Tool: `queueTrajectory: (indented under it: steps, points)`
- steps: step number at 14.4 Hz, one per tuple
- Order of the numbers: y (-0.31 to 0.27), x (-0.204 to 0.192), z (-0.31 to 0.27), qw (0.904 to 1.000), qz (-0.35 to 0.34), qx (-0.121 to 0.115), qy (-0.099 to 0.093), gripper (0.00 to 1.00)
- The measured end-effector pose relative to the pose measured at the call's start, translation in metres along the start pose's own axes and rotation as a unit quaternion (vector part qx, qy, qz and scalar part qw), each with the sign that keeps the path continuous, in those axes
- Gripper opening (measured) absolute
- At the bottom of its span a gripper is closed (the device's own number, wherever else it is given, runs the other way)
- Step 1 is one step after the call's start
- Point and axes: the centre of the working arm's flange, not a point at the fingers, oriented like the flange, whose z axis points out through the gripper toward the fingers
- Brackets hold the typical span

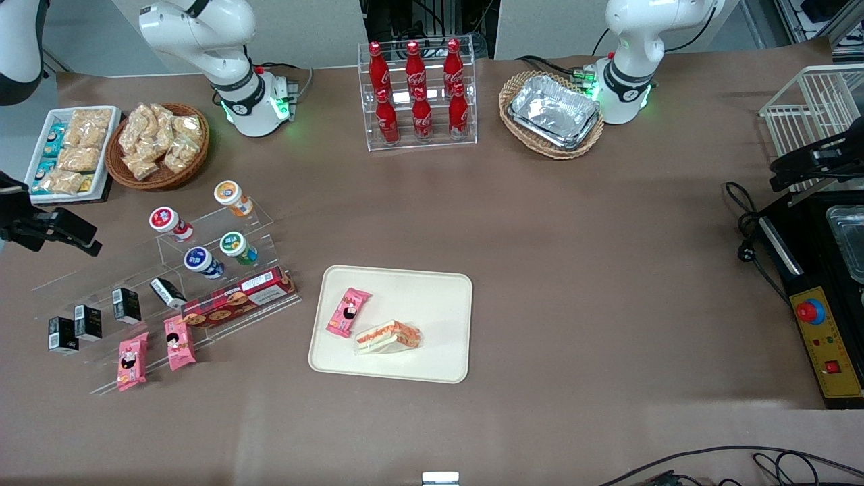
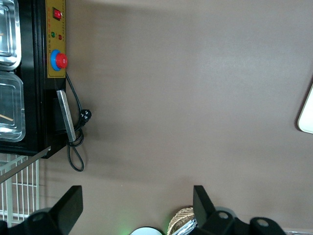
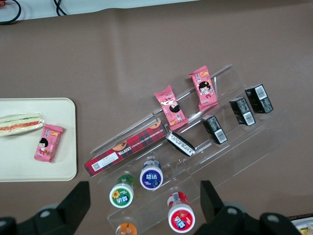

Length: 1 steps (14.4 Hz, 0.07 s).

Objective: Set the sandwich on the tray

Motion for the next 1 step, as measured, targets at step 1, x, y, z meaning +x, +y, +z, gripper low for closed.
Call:
queueTrajectory:
  steps: [1]
  points:
    - [0.0017, 0.0001, 0.0002, 1.0000, 0.000, 0.000, 0.000, 1.00]
